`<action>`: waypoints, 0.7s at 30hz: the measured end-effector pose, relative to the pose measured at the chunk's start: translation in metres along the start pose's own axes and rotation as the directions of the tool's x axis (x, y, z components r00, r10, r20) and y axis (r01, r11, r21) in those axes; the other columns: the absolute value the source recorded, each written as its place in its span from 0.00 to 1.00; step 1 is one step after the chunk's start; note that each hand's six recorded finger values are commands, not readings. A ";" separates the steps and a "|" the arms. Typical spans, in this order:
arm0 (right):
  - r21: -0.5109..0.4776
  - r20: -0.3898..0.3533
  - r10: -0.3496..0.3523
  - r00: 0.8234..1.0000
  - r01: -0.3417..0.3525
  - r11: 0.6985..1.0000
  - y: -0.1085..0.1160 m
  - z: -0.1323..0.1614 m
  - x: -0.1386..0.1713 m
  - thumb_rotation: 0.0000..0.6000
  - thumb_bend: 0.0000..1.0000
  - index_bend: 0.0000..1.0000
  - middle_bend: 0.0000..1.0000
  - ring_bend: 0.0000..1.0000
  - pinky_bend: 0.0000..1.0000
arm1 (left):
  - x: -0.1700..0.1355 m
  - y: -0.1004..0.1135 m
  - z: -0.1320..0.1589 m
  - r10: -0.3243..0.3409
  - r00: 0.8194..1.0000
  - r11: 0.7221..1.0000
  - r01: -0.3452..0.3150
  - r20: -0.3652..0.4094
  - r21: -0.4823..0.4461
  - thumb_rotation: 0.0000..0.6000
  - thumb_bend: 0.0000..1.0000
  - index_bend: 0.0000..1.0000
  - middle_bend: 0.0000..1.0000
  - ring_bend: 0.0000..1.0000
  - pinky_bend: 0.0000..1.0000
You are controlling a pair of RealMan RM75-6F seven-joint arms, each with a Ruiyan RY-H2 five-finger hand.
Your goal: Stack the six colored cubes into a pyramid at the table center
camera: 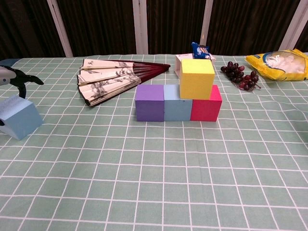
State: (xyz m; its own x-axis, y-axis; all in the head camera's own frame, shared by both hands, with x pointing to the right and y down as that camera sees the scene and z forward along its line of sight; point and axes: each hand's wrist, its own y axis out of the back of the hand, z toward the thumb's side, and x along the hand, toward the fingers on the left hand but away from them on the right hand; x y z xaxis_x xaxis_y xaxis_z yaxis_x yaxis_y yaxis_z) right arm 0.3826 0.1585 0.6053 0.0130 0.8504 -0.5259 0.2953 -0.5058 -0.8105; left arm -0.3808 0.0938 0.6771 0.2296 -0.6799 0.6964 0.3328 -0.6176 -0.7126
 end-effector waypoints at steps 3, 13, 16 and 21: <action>0.000 -0.001 0.003 1.000 -0.003 1.000 -0.001 0.000 0.000 1.00 0.21 0.00 0.01 0.00 0.00 | 0.000 0.002 0.000 0.006 1.000 1.000 -0.006 -0.005 -0.021 1.00 0.11 0.00 0.43 0.07 0.00; -0.002 -0.005 0.004 1.000 -0.004 1.000 -0.001 0.001 0.001 1.00 0.20 0.00 0.01 0.00 0.00 | -0.002 0.011 0.011 0.026 0.999 0.990 -0.029 -0.023 -0.140 1.00 0.16 0.00 0.45 0.08 0.00; -0.003 -0.005 0.005 1.000 -0.005 1.000 -0.001 0.002 0.001 1.00 0.21 0.00 0.01 0.00 0.00 | -0.001 0.018 0.017 0.036 0.999 0.982 -0.041 -0.031 -0.182 1.00 0.18 0.00 0.45 0.08 0.00; -0.007 -0.005 0.006 1.000 -0.006 1.000 -0.001 0.002 0.000 1.00 0.20 0.00 0.01 0.00 0.00 | 0.003 0.043 0.031 0.058 0.997 0.971 -0.067 -0.046 -0.229 1.00 0.22 0.00 0.45 0.08 0.01</action>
State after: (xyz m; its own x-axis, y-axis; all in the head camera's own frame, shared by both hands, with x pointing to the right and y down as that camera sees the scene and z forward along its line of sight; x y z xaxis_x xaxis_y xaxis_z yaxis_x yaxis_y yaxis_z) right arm 0.3805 0.1591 0.6054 0.0198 0.8480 -0.5297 0.3021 -0.5101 -0.8053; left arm -0.3371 0.0774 0.6516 0.2062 -0.7318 0.6496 0.0980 -0.6450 -0.7578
